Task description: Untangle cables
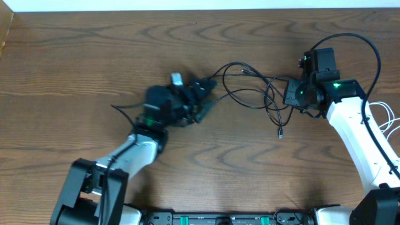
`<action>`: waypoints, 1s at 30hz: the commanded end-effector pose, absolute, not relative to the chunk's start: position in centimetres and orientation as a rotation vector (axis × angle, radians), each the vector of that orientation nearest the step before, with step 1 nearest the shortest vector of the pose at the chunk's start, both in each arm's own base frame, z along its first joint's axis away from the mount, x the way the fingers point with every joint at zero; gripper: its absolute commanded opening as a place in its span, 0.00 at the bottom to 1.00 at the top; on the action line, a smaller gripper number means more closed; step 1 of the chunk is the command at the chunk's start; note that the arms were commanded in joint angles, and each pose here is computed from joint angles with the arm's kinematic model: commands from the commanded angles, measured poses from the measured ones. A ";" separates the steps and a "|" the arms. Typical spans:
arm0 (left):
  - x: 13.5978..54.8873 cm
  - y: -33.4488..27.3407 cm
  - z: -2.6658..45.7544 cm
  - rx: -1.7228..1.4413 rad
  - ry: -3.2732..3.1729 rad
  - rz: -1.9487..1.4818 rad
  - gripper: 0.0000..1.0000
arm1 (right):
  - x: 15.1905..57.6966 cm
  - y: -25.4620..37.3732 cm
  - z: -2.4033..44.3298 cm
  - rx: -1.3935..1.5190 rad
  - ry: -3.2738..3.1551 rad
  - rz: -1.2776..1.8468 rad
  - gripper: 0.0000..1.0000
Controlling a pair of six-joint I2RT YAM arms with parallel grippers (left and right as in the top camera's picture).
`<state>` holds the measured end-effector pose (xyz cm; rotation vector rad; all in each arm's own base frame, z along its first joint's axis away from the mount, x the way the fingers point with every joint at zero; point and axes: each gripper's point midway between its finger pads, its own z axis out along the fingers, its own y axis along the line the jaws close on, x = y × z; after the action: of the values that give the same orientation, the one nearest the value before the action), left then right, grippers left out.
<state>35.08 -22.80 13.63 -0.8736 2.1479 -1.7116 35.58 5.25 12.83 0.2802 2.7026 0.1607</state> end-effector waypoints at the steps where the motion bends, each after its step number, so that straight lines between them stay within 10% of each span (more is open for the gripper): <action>1: 37.0 -22.5 13.1 -1.201 1.965 -1.575 0.94 | 35.7 5.2 12.8 0.256 2.704 0.132 0.01; 30: 37.9 -28.7 12.6 -1.357 1.773 -1.485 0.82 | 35.1 5.5 12.5 0.263 2.730 0.154 0.01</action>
<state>37.18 -27.71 13.18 -1.3453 1.7745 -1.4987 35.18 5.16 12.64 0.2838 2.7201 0.1531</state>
